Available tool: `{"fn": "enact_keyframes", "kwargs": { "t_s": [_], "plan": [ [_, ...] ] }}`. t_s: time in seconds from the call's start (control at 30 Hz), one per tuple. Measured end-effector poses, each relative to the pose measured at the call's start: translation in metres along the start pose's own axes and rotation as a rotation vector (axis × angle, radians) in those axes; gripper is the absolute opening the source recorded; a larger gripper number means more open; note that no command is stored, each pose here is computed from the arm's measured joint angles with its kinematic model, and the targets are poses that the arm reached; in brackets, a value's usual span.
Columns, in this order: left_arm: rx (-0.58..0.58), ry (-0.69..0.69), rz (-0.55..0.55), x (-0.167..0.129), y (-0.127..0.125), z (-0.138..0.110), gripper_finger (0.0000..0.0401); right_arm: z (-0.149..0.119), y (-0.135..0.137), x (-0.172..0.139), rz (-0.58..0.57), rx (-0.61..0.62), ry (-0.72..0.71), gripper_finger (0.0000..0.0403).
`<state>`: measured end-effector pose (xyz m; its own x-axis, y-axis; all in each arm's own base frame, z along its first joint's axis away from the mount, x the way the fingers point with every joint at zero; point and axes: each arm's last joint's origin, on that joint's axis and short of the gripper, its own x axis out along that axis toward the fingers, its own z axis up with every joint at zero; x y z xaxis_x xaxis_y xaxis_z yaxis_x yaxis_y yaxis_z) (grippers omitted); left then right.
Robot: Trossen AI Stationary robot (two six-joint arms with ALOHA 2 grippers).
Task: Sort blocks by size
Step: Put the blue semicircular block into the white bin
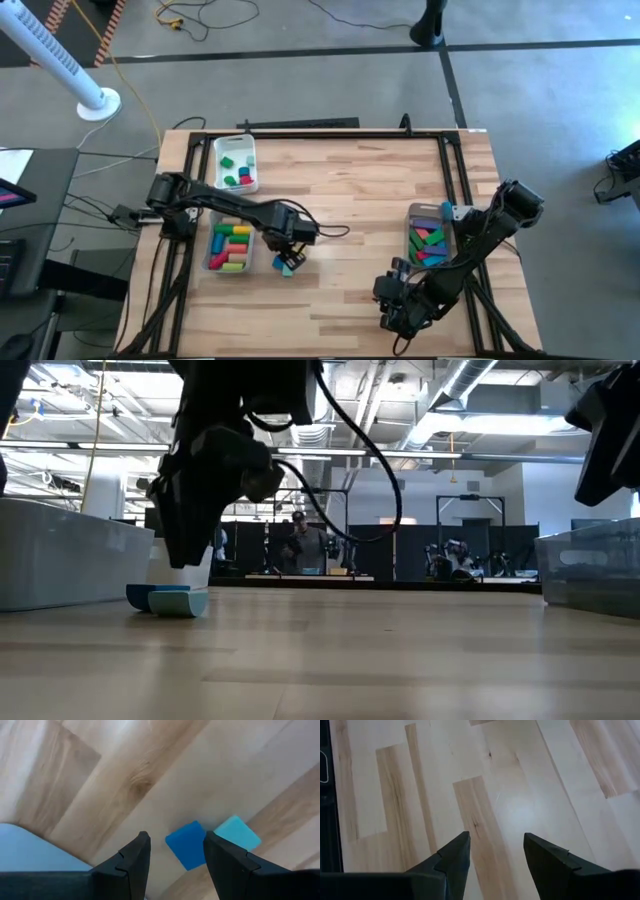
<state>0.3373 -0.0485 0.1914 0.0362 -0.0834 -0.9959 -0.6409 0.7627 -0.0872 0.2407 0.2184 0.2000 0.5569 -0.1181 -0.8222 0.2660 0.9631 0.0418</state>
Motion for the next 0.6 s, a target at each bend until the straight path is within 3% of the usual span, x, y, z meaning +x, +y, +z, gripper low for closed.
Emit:
{"fn": "enact_keyframes", "kwargs": {
  "t_s": [0.37,0.6],
  "plan": [
    [-0.059,-0.030,-0.044,0.000,-0.007,0.000,0.0175,0.001,-0.001,0.000,-0.003,-0.056,-0.001,0.0212],
    [-0.049,0.006,0.026,0.000,-0.006,-0.010,0.0175,0.001,-0.001,0.000,-0.004,-0.062,-0.002,0.0212]
  ]
}}
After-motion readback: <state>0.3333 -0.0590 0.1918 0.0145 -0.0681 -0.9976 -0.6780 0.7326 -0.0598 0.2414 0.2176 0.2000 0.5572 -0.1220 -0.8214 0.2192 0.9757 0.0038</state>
